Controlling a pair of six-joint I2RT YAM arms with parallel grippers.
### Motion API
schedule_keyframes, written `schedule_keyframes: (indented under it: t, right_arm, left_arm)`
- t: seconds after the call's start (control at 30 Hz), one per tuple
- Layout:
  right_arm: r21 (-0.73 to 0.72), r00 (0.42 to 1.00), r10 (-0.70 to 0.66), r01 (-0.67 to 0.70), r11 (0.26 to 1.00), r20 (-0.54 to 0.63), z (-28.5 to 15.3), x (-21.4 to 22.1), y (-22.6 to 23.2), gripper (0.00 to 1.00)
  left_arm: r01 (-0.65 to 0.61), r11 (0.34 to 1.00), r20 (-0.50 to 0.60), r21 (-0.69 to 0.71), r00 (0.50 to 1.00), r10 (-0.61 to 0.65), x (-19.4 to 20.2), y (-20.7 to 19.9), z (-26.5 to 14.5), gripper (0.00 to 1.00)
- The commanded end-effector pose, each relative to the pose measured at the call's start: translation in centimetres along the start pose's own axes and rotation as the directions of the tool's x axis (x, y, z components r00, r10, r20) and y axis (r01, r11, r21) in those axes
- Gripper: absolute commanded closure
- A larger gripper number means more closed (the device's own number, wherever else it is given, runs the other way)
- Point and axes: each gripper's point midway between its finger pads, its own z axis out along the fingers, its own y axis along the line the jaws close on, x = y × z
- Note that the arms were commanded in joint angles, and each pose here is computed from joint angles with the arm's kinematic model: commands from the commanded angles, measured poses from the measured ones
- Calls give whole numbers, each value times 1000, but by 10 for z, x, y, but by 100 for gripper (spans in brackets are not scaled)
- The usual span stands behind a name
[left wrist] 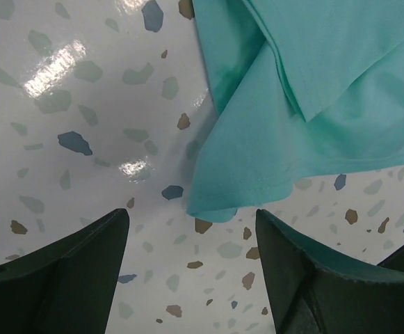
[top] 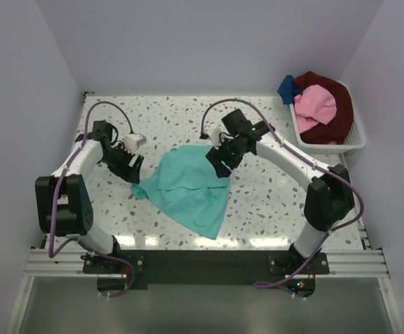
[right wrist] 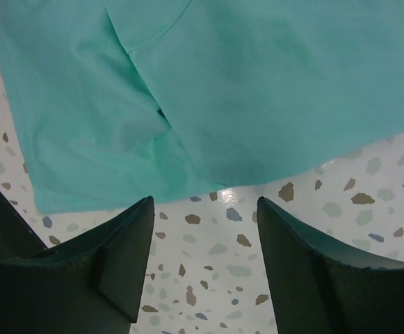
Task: Fold and stack the t-shirts
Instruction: Flatten the tshirt out
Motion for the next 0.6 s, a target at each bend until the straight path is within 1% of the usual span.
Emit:
schedule_keyframes:
  t: [0.0,0.07,0.17,0.23,0.3,0.33,0.4,0.43,0.47,0.53,0.57]
  right_arm:
    - [92,991,-123,128,988,-55,33,2,-2,36]
    - [97,983,-159,168,981,-94,50,8,5,34]
    - [166,975,-186,206,964,-124,67,9,-5,33]
    - [186,972,-185,210,960,-143,73,12,-10,33]
    - [216,968,-190,224,950,-166,81,16,-18,34]
    - [228,965,-189,229,946,-182,83,19,-21,35]
    - [258,958,-193,246,934,-214,88,26,-30,38]
    - [261,953,-195,254,931,-232,91,31,-32,44]
    - [269,950,-200,263,926,-242,92,33,-35,48]
    - [277,944,-202,274,921,-263,90,38,-36,60]
    - [285,943,-200,276,918,-267,88,39,-39,76]
  left_arm:
    - [15,1000,-90,16,996,-13,18,0,12,21]
    - [32,999,-108,30,994,-29,20,-1,18,20]
    - [58,998,-122,35,991,-53,19,0,30,19]
    - [52,998,-130,37,990,-47,17,-4,35,20]
    - [58,997,-134,43,990,-52,18,-6,40,21]
    - [33,998,-147,57,989,-24,16,-14,45,23]
    - [34,997,-159,66,987,-24,17,-18,50,33]
    - [38,996,-159,76,987,-26,17,-20,52,39]
    - [49,996,-162,77,986,-36,16,-20,53,52]
    - [49,997,-165,61,986,-38,15,-15,52,65]
    - [47,998,-165,48,986,-39,14,-12,51,75]
